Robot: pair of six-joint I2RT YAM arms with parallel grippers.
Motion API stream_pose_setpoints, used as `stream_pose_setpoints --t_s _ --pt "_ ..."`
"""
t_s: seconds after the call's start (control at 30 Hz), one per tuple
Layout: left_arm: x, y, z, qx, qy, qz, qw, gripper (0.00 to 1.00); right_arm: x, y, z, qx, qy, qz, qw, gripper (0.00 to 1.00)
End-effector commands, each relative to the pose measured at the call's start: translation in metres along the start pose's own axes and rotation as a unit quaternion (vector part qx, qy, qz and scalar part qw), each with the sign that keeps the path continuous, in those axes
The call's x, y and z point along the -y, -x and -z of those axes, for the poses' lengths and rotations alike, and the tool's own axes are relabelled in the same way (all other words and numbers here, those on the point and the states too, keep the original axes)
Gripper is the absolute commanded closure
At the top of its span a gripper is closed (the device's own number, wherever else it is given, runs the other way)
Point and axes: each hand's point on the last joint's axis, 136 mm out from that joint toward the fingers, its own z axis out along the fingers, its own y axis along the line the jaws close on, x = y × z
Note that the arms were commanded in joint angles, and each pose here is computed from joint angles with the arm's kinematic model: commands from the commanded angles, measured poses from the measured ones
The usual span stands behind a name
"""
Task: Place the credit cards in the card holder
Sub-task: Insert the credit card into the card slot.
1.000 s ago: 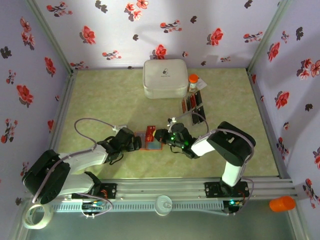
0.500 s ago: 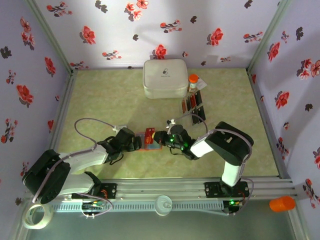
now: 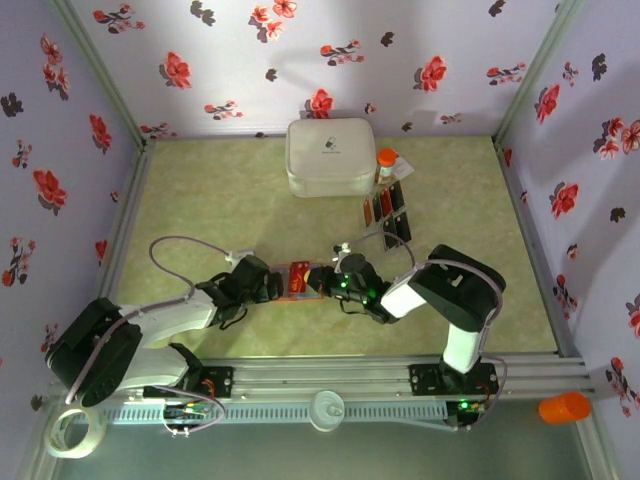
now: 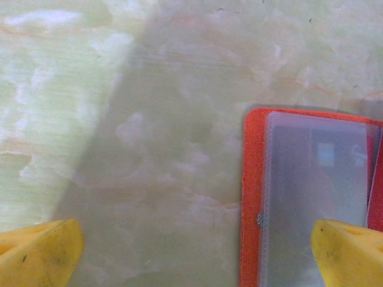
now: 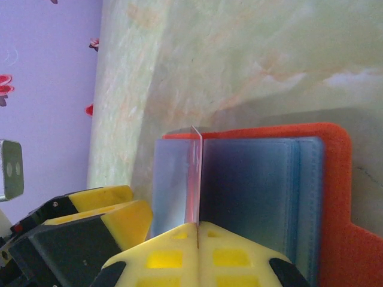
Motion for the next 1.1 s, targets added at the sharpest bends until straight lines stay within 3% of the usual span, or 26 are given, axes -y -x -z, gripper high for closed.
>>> stream_pose_setpoints --t_s 0.0,1.07 --pt "-0.031 -0.043 -0.007 -0.070 0.051 -0.008 0.996 0.00 0.016 -0.009 -0.002 -0.009 -0.032 -0.009 0.999 1.00" --pt "-0.031 -0.044 -0.009 -0.070 0.050 -0.008 0.996 0.00 0.025 -0.027 -0.005 -0.080 -0.094 -0.015 0.992 1.00"
